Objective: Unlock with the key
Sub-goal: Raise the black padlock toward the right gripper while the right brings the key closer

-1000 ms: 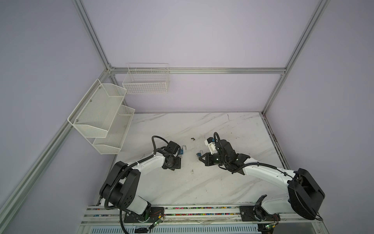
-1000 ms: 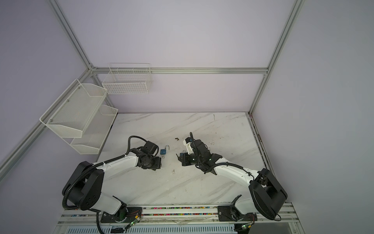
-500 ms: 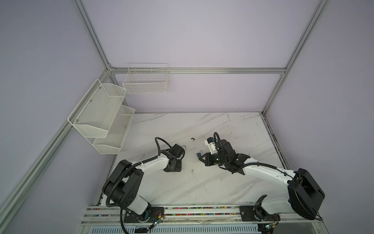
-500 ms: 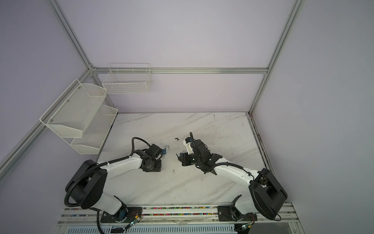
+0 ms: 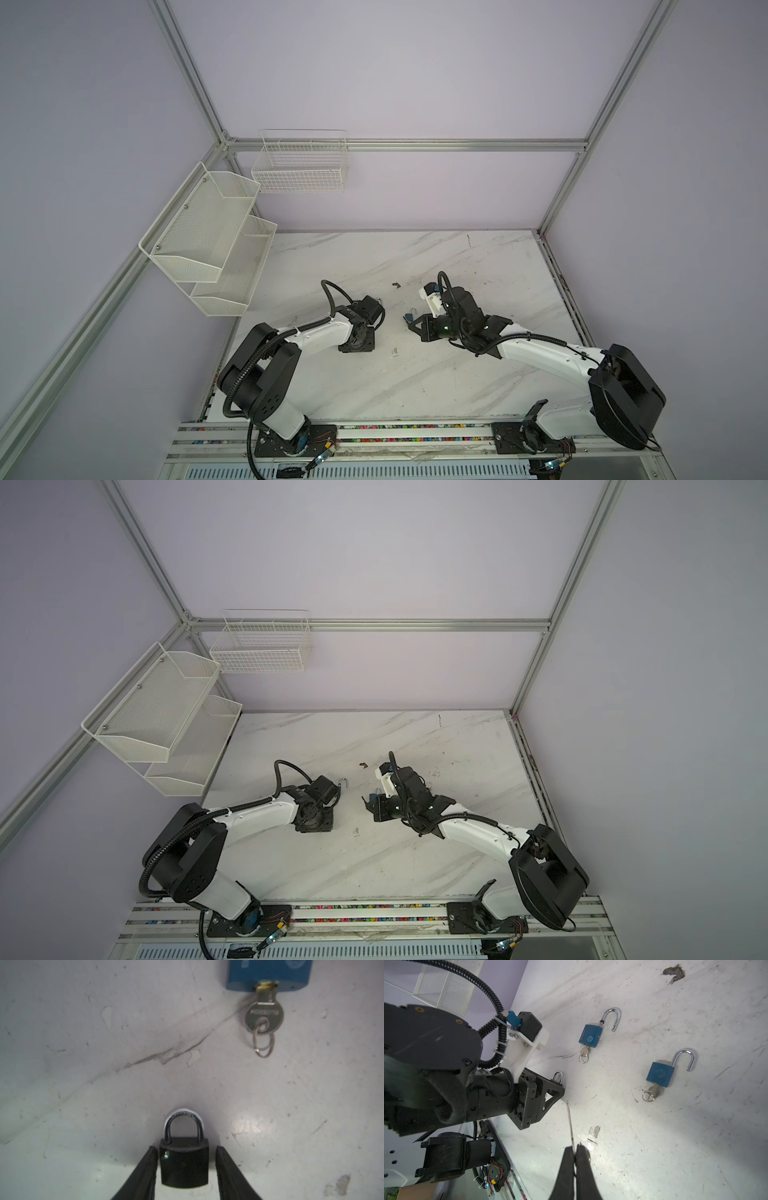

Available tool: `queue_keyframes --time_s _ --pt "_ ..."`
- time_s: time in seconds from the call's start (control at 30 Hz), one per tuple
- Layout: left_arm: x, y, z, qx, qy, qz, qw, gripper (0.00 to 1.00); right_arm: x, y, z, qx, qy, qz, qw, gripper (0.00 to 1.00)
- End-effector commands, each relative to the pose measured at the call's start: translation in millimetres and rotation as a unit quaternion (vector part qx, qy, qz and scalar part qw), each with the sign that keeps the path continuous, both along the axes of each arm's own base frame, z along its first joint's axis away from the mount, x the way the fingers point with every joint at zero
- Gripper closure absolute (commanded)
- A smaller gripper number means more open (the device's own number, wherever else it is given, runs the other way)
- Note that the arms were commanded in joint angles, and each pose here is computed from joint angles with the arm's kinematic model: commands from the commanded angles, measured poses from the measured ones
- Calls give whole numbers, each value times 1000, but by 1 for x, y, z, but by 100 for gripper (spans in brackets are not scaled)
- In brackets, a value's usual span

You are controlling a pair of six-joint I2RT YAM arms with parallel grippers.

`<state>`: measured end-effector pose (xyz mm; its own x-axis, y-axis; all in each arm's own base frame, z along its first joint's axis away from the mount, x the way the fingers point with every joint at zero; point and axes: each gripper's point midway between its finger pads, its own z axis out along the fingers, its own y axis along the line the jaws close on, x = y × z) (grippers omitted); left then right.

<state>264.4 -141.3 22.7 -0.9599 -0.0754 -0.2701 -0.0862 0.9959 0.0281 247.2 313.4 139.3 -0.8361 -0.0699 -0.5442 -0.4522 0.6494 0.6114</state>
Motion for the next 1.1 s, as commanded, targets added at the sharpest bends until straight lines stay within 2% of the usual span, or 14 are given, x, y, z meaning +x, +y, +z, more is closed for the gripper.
queue_keyframes --time_s 0.0,0.47,0.63,0.7,0.8,1.07 --pt "-5 4 -12 27 25 7 999 56 -7 0 -4 -1 -6 18 1000 100" --pt "-27 11 -20 52 52 30 997 65 -10 0 -5 -8 -19 38 999 100" --pt "-25 10 -16 46 44 37 997 73 -7 1 -5 -7 -20 34 999 100" --pt "-24 7 -12 38 39 41 998 82 -6 2 -5 -5 -18 29 999 100" --pt "-17 2 -1 21 22 50 998 85 -5 0 -2 -4 -14 20 1000 100" --pt "6 -17 49 -55 -47 96 993 98 -9 -8 8 -2 3 -1 1000 100"
